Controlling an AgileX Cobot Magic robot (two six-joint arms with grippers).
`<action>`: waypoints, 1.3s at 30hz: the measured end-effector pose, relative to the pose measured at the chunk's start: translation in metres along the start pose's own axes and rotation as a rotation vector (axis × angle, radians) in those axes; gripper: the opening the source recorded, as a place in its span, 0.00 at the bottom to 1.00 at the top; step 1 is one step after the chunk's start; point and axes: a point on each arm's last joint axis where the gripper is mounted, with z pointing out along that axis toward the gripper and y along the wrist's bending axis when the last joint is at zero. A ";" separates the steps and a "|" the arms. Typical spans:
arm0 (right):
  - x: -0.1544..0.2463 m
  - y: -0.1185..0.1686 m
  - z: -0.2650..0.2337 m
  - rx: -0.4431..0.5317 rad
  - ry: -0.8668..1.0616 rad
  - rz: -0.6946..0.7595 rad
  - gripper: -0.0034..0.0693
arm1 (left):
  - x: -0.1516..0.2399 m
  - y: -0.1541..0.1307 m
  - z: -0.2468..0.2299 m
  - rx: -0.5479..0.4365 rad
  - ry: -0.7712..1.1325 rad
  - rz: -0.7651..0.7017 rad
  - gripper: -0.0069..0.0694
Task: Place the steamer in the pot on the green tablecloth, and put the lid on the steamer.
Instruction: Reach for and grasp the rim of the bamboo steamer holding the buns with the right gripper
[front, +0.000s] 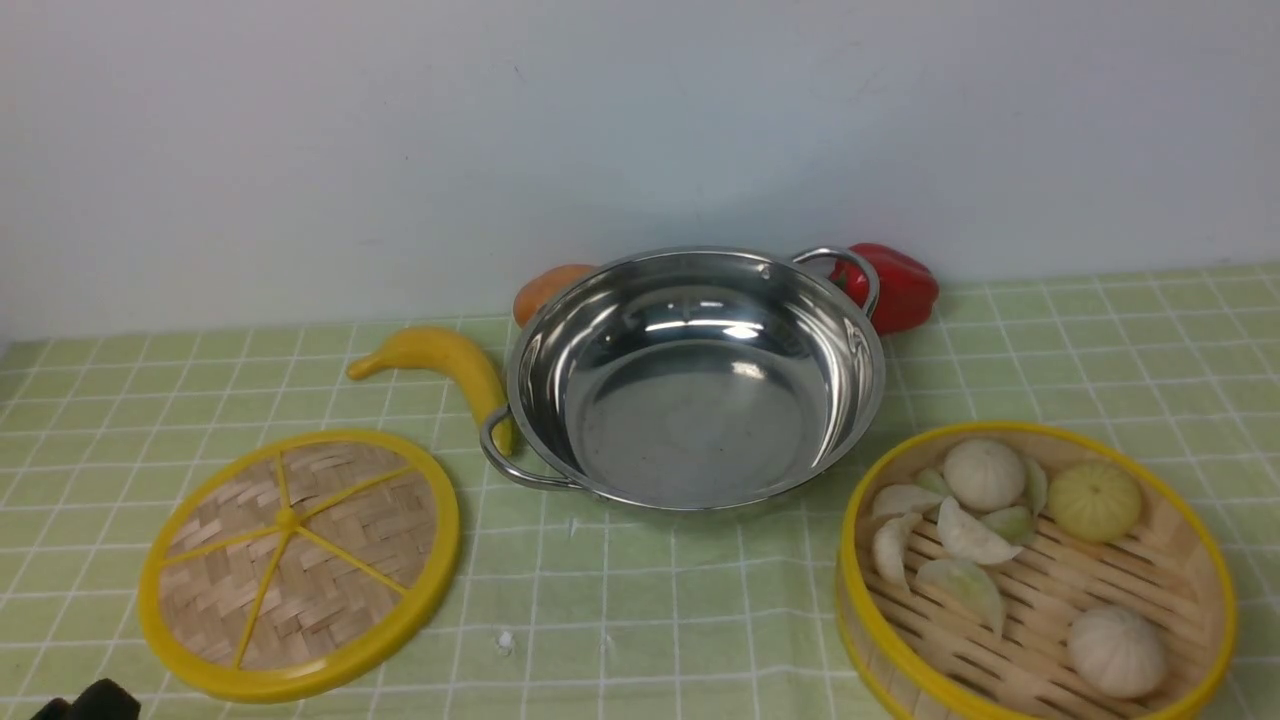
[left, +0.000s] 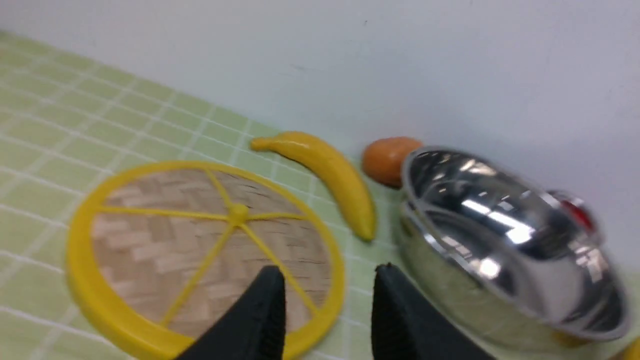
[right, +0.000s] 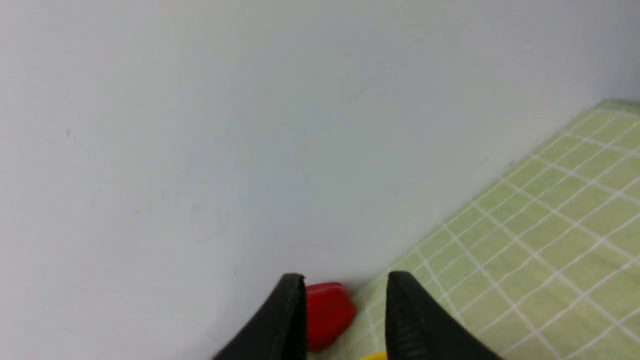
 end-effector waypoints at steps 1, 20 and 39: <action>0.000 0.000 0.000 -0.001 0.000 0.028 0.38 | -0.001 -0.002 0.000 0.017 -0.007 -0.067 0.41; -0.018 0.018 -0.003 -0.096 -0.088 0.258 0.38 | -0.036 -0.014 -0.009 0.143 -0.257 -0.492 0.41; -0.110 0.139 0.079 0.104 0.221 -0.570 0.38 | -0.153 -0.090 0.020 0.017 -0.037 0.171 0.41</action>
